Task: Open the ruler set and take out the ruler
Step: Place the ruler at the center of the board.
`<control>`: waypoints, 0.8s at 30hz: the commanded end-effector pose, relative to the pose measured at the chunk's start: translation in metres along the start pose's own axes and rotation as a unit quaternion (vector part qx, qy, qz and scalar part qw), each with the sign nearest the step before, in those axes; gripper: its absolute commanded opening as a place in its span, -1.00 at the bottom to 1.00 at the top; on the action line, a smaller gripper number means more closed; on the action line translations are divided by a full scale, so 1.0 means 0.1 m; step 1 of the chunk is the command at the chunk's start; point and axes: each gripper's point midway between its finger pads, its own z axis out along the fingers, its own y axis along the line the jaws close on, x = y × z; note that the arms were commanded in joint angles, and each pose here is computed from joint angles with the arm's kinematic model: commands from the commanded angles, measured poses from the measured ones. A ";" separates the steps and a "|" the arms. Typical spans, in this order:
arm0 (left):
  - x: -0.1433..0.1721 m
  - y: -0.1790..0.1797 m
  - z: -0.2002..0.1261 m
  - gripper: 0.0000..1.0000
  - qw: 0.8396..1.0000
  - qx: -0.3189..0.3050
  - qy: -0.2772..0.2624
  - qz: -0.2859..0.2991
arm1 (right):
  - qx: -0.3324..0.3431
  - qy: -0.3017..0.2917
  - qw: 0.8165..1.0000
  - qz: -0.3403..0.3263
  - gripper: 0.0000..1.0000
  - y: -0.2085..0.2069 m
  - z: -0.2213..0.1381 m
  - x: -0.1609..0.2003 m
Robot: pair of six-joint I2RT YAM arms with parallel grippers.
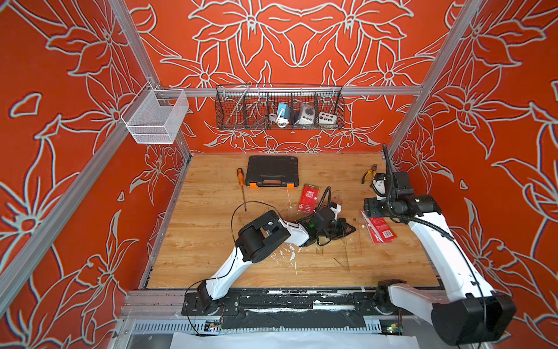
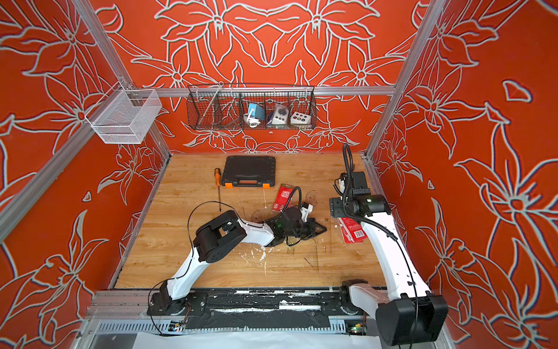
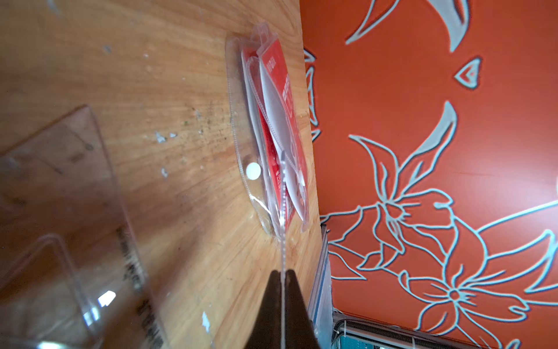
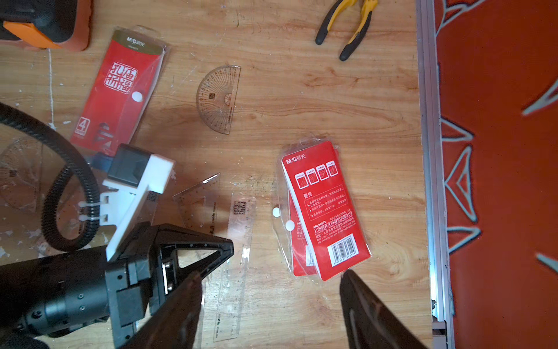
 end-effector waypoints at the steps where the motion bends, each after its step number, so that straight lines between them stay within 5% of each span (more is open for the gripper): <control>1: -0.01 0.09 0.04 -0.84 1.000 -0.017 -0.008 -0.008 | -0.004 -0.007 1.000 -0.003 0.49 0.00 -0.04 0.00; 15: -0.08 -0.01 -0.05 -0.44 0.999 -0.032 -0.024 0.018 | -0.009 -0.003 1.000 -0.003 0.48 0.02 0.01 0.02; 24: -0.52 -0.75 -0.64 -0.20 0.977 -0.060 -0.115 0.172 | -0.086 -0.009 0.996 0.006 0.48 0.30 0.14 -0.07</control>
